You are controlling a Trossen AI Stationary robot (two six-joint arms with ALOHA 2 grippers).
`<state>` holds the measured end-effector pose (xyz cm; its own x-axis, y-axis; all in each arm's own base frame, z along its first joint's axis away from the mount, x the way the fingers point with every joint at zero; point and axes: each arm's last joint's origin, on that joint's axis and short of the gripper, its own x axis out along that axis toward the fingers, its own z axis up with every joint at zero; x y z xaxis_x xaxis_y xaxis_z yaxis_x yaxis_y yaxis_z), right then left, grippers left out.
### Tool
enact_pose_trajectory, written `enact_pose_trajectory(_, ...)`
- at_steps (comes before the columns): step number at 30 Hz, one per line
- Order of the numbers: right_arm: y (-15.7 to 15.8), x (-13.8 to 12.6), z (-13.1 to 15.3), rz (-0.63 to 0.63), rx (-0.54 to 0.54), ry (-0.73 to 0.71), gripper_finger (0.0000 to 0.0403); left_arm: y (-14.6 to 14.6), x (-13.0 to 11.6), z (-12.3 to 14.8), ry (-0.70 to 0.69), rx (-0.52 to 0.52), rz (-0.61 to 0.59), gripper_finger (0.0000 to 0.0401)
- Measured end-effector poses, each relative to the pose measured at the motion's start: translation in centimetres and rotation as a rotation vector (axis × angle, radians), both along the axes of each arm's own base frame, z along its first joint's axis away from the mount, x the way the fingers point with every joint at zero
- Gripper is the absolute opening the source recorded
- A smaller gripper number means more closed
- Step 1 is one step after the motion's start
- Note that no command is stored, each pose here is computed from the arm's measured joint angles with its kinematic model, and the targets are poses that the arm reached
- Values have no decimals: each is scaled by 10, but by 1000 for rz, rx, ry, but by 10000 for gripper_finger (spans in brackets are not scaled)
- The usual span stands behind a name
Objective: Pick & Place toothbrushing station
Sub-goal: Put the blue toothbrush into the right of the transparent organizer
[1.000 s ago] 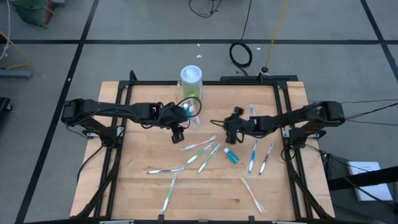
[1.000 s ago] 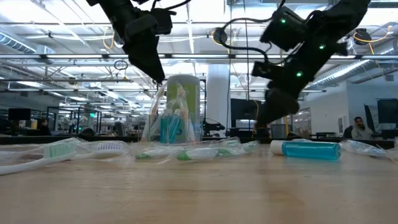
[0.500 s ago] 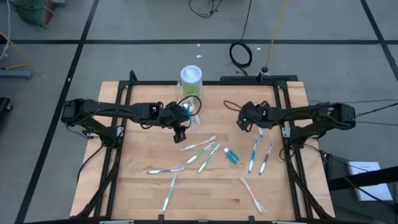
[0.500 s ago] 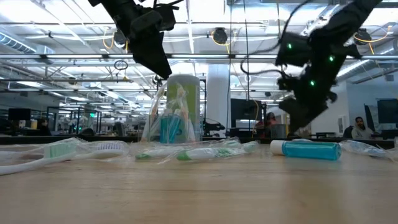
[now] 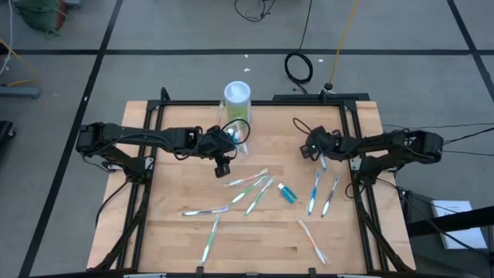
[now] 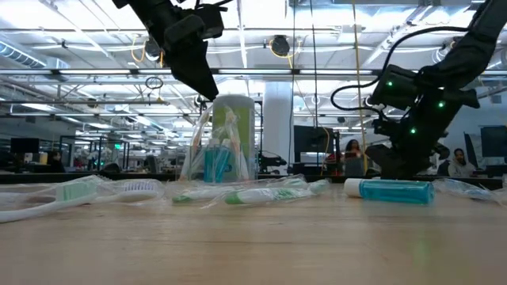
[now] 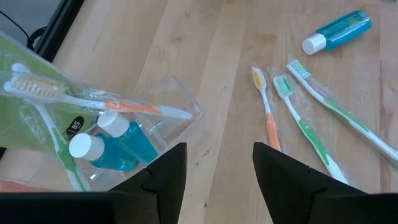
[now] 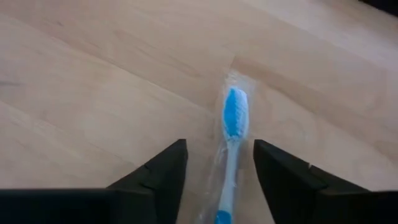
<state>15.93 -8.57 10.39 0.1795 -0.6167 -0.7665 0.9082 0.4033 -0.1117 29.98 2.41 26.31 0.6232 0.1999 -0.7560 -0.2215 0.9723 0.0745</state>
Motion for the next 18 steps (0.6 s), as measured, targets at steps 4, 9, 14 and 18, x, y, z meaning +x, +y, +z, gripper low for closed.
enact_pose_trajectory(4, 3, -6, -6, -1, 14, 10, 113, 0, 0, 0, 0, 0, 0, 191)
enact_pose_trajectory(9, 4, 3, -3, 42, -11, -88, 27, 0, 0, 0, -1, -5, 7, 191)
enact_pose_trajectory(14, 10, 25, 14, 244, -48, -301, 19, -1, 0, 0, -7, -43, 36, 191)
enact_pose_trajectory(18, 17, 37, 35, 381, -118, -493, 14, -3, -1, -2, 11, -64, 29, 191)
